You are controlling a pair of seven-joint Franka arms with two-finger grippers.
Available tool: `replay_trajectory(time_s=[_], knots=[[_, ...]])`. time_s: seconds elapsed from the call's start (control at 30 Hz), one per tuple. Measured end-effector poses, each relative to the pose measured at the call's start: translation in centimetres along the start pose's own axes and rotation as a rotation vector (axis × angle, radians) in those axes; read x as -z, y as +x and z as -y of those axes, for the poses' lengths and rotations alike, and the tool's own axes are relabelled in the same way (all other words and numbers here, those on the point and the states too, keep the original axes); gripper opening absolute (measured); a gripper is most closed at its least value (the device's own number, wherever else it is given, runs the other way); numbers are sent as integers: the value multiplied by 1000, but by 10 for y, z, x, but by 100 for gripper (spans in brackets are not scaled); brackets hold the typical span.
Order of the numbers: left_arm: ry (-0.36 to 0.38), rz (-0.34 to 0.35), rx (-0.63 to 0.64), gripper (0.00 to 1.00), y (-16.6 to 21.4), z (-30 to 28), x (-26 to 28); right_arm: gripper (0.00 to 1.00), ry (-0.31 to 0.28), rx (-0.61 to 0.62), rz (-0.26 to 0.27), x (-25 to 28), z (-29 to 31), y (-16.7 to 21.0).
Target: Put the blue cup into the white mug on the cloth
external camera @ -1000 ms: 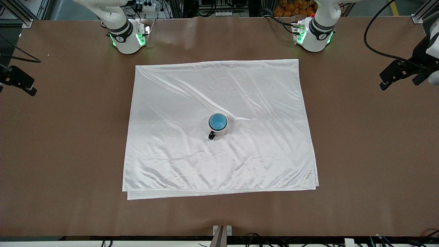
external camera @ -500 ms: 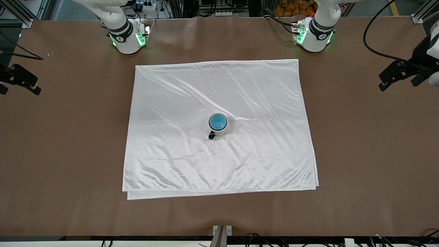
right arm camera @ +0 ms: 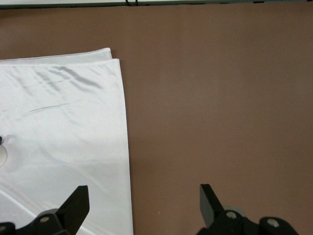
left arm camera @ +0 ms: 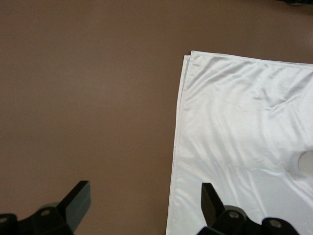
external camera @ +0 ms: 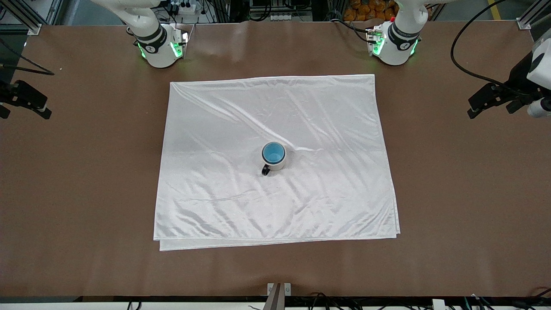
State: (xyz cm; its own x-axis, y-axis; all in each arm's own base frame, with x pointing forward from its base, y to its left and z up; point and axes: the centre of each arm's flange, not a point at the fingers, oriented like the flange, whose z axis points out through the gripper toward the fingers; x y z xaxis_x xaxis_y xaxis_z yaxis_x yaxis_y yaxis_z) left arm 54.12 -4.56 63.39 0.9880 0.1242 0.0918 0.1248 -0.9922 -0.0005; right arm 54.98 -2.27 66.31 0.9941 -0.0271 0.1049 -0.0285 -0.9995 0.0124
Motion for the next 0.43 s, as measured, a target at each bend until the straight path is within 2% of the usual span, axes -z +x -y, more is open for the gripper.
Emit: replay_trajectory(time_s=[0.43], knots=[[1,6,0,100,2,0,-4,100,0,-1,1,0,-1,0]])
